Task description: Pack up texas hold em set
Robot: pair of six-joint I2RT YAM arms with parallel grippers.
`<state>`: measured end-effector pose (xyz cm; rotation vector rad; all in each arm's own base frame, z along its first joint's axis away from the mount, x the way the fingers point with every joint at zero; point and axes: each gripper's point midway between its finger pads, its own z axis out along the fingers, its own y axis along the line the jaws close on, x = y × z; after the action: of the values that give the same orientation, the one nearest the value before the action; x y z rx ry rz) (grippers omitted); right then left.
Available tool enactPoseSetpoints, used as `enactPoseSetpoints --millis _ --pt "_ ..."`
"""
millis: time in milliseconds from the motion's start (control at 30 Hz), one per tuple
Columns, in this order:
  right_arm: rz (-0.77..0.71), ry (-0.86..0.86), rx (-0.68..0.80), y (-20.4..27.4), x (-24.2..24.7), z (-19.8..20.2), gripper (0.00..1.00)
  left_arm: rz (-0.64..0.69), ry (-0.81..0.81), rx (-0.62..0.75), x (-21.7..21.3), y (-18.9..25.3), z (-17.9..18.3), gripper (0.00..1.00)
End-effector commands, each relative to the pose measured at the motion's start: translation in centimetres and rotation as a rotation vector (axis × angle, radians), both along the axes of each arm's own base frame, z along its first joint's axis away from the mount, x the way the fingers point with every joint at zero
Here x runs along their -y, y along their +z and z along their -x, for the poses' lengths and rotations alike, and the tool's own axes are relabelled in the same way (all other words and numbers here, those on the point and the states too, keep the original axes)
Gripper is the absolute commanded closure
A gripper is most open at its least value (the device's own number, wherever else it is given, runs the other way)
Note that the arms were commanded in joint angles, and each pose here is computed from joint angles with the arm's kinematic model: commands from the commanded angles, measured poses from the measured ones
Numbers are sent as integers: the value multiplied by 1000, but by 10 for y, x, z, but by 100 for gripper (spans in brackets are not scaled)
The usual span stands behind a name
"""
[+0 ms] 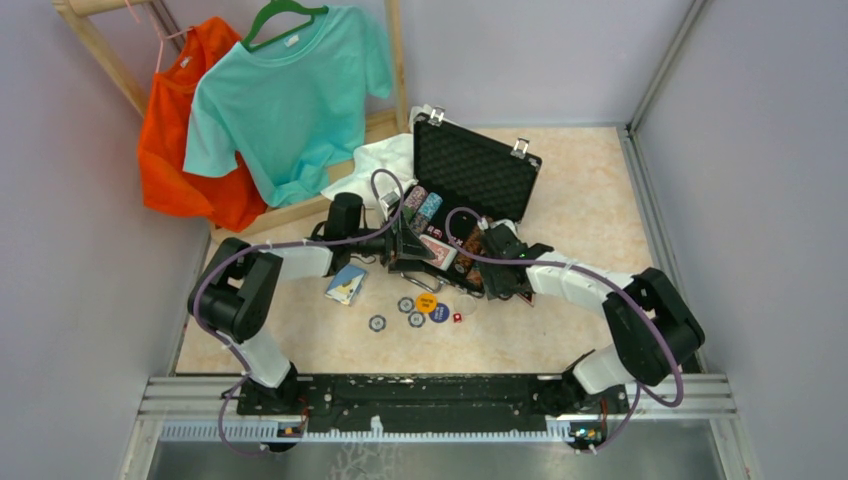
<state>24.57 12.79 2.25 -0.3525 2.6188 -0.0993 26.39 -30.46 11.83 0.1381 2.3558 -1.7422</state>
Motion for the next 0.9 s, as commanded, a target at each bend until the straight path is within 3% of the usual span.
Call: enactPoseSetpoints --millis 0,467,867 --pt "-39 40 23 3 -17 -8 33 22 -18 22 2 2 3 7" --pt "25 78 -4 -4 -30 -2 38 32 -24 15 2 0 3 7" --pt "-18 82 -27 -9 -43 8 38 37 -28 18 2 1 5 7"
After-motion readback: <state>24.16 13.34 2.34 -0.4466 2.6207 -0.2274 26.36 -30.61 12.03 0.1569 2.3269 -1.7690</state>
